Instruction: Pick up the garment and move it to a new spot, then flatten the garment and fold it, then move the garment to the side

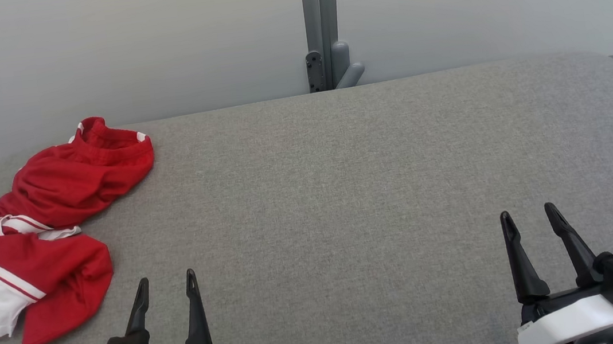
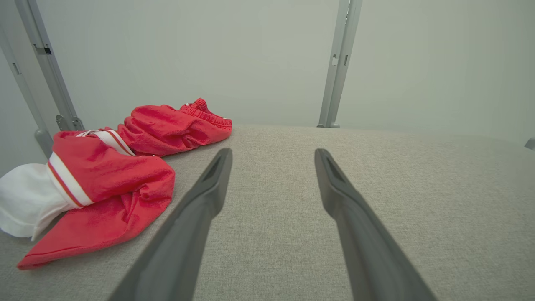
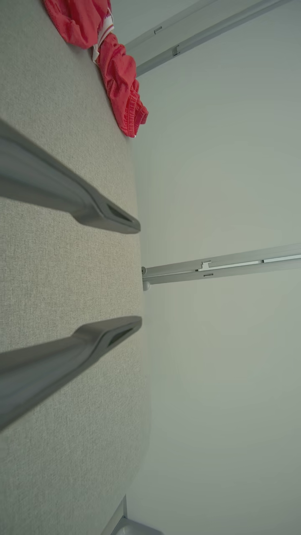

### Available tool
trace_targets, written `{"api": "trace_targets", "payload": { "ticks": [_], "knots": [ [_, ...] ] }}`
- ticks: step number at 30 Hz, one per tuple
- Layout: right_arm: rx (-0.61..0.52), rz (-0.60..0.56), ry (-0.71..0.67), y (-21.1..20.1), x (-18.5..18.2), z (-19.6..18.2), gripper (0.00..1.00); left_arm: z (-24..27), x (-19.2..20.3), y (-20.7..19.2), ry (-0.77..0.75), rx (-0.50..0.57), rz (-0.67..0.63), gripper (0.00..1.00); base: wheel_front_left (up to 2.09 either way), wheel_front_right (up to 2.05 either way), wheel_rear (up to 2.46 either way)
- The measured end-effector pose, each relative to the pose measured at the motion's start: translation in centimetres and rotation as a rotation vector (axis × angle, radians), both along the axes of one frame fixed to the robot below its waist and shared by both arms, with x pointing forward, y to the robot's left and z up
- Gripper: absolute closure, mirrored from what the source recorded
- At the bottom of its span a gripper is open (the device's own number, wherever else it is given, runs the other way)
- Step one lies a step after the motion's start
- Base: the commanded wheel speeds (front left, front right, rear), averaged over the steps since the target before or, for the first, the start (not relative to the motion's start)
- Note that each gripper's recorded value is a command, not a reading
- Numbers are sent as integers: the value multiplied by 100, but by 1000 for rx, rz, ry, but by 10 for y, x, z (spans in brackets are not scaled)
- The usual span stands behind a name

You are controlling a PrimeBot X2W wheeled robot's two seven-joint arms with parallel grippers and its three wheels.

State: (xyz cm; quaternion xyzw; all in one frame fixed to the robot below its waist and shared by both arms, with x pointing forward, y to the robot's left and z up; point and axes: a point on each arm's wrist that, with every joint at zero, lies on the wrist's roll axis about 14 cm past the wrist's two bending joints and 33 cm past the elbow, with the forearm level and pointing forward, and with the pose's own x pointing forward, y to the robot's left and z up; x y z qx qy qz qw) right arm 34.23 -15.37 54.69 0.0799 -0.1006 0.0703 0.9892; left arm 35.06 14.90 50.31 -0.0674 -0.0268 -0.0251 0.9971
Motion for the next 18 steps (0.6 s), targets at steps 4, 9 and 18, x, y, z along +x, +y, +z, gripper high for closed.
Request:
{"api": "trace_targets", "payload": {
  "ticks": [4, 9, 18],
  "knots": [
    [-19, 3, -8, 1, 0, 2, 0, -1, -1, 1, -3, 16, 3, 0, 0, 0, 0],
    [-52, 8, -24, 4, 0, 4, 0, 1, -2, 3, -15, 45, 7, 0, 0, 0, 0],
    [-69, 22, -31, 9, 1, 5, 0, 0, -5, 11, -16, 58, 32, 0, 0, 0, 0]
  ]
}}
